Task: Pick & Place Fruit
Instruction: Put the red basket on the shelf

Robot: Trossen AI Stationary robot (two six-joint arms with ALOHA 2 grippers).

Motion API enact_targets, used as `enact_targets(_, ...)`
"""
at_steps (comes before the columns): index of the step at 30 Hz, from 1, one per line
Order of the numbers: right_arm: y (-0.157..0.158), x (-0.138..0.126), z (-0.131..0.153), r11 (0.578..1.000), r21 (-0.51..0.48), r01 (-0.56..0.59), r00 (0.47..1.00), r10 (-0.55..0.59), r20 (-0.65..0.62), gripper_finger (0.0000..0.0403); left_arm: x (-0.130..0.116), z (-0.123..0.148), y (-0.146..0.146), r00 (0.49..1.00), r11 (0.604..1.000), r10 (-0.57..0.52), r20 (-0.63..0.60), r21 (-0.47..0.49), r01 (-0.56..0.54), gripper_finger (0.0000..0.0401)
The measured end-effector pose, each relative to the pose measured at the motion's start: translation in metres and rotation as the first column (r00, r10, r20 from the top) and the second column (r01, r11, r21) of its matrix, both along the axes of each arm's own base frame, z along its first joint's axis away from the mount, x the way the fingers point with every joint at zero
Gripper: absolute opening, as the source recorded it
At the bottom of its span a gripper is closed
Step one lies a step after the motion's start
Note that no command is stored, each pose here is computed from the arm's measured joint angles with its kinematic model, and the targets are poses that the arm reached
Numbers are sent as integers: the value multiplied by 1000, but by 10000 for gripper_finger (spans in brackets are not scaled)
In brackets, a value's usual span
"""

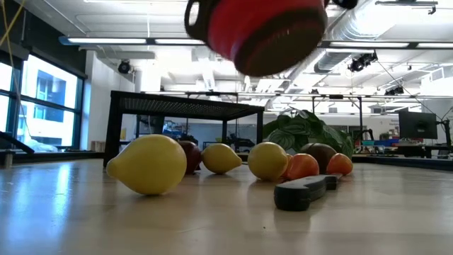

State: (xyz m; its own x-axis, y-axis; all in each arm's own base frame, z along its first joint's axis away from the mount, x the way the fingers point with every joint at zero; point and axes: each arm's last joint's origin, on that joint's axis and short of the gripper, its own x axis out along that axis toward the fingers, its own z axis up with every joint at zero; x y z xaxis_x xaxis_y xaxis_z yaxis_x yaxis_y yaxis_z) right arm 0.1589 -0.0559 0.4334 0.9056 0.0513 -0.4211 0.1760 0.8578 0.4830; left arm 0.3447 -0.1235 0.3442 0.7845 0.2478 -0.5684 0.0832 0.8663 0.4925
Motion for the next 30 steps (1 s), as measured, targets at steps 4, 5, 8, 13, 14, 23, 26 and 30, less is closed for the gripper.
enact_targets(4, 8, -25, 11, 998, -56, 41, 997, -38, 67, 129, -4, 28, 15, 996, 996, 91, 5, -2, -91, 18)
enact_targets(5, 10, -29, 12, 996, -68, 55, 996, -50, 79, 126, -5, 33, 20, 993, 993, 118, -4, -2, -118, 18)
enact_targets(8, 14, -39, 16, 992, -89, 87, 992, -77, 104, 116, -11, 46, 37, 979, 979, 203, -35, 10, -203, 18)
enact_targets(13, 15, -45, 17, 986, -107, 125, 987, -113, 115, 102, -17, 54, 71, 928, 932, 362, -86, 13, -363, 18)
enact_targets(14, 15, -45, 17, 985, -109, 132, 986, -119, 114, 100, -18, 53, 78, 915, 920, 392, -98, 12, -393, 18)
enact_targets(23, 13, -42, 16, 983, -136, 126, 988, -112, 107, 95, -18, 48, 126, 801, 808, 587, -117, 34, -588, 18)
enact_targets(26, 11, -38, 15, 982, -138, 131, 989, -119, 91, 95, -17, 46, 143, 782, 792, 609, -133, 51, -608, 18)
enact_targets(30, 7, -32, 13, 975, -149, 165, 985, -156, 69, 95, -7, 35, 163, 761, 780, 624, -176, 92, -619, 18)
